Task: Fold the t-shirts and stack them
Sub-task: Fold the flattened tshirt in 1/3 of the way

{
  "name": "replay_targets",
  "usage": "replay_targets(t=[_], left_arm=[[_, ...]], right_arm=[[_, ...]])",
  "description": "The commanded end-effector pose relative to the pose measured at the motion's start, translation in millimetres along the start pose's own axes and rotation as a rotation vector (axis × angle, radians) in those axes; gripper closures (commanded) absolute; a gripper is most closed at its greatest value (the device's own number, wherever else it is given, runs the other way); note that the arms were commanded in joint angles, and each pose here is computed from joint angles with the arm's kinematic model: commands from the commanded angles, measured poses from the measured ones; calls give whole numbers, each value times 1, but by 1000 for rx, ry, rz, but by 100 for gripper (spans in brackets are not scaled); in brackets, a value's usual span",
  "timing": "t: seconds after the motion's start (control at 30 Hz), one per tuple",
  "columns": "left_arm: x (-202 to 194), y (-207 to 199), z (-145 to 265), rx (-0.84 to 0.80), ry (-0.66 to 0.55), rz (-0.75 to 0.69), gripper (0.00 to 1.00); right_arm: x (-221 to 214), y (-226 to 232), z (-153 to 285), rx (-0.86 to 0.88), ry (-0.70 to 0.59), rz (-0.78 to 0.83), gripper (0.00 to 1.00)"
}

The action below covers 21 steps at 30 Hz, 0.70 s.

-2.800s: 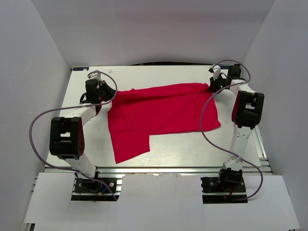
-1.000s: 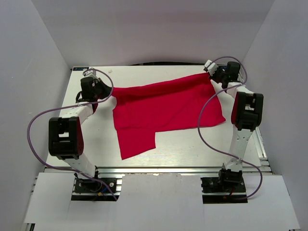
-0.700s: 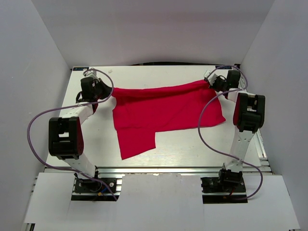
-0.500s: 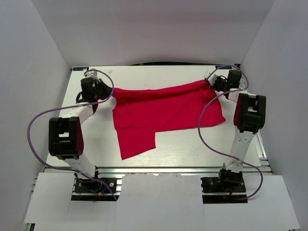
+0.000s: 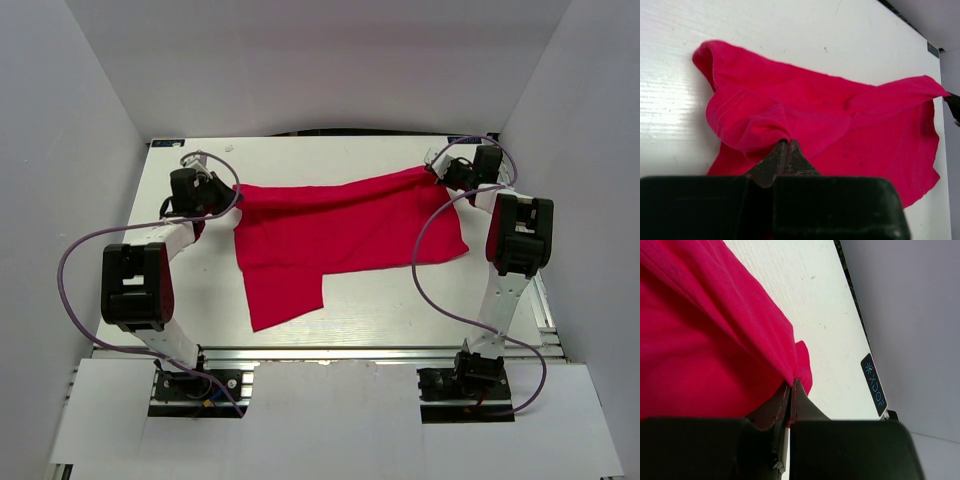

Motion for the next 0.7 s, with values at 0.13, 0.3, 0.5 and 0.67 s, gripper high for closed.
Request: replay_targets(t=[0.13,0.3,0.5,0.67], left_arm=[[-13,1,7,-30,38,13,100],[-24,6,4,-19,83,28,100],[-30,7,0,-29,159,49,84],[-34,5,6,-43,220,37,62]], right_arm=[[3,-12,5,-34,10,-12,100],[1,-11,5,-31,18,-21,100],[-3,-6,5,-5,40,-45,100],[-6,-2,8,29,59,-78,66]])
Point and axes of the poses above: each gripper's point midway between its finger pads, its own z axis back along the fingers, its own y axis along the line the jaws close on, x = y × z, the point moved 8 cm from there along z, back along the fingers, and after that the axes turned 7 degrees about -z, right-handed, at the moved point
